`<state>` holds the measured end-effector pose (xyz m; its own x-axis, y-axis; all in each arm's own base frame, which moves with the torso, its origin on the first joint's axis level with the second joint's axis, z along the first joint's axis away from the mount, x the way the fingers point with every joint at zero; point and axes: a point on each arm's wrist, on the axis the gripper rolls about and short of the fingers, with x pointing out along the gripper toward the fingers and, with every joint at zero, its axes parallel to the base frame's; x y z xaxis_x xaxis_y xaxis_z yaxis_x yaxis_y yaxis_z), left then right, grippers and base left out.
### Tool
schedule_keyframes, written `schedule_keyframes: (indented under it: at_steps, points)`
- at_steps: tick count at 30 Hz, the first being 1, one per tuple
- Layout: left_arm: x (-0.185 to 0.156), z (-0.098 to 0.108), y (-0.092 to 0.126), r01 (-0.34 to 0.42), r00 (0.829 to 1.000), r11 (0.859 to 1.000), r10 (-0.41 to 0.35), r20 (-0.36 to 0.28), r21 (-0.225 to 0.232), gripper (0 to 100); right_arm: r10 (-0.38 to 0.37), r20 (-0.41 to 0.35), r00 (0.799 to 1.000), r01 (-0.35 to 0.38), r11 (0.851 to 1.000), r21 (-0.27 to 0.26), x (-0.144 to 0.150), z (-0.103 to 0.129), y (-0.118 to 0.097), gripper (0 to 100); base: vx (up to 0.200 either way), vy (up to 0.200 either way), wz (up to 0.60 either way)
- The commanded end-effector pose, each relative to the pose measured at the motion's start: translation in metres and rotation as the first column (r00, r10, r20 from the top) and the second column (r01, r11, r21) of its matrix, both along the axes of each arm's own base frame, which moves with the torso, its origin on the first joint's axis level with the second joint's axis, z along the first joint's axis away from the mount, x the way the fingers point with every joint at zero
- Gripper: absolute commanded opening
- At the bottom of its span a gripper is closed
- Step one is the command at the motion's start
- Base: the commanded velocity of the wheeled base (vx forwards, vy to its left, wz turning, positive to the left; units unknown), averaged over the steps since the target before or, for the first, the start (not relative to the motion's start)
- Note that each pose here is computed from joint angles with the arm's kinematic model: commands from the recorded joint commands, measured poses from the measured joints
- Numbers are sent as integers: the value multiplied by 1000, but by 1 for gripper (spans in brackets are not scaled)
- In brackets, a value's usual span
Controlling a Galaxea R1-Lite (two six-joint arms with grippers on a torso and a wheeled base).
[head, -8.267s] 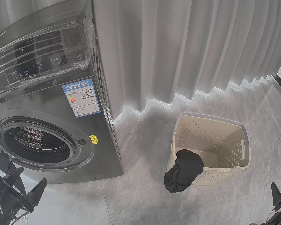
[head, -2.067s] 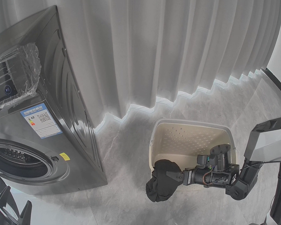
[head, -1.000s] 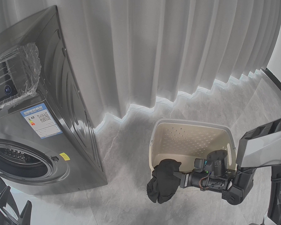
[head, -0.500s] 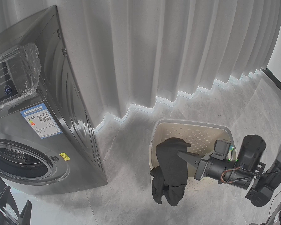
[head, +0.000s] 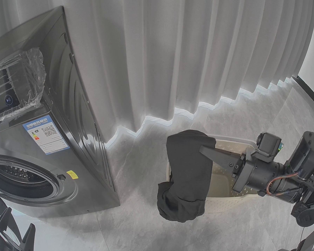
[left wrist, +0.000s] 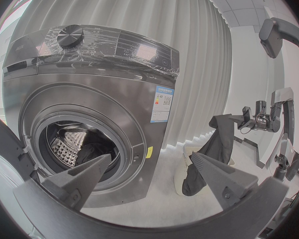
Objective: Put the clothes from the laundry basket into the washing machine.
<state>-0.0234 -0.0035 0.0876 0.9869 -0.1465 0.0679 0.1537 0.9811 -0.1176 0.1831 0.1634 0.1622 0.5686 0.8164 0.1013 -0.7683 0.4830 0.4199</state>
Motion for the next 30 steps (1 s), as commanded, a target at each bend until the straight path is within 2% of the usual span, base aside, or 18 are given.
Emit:
schedule_keyframes:
  at_steps: [1,9,15,24,30]
  points:
    - [0,-5,0,0,1000,1000,0,-1,0,100,31,69,997,-36,997,63,-12,26,-3,0,0,0,0]
    - [0,-5,0,2,1000,1000,-2,-1,0,100,96,29,995,-96,995,22,-28,34,-11,0,0,0,0]
    - [0,-5,0,2,1000,1000,-2,-1,1,100,112,39,993,-113,994,12,-32,34,-12,0,0,0,0]
    - [0,-5,0,3,1000,1000,-3,-2,-2,100,105,48,993,-105,995,-1,-28,34,-12,0,-200,0,0]
    - [0,-5,0,2,1000,1000,-2,-2,-2,100,156,64,986,-156,988,-2,-27,37,-13,0,0,0,0]
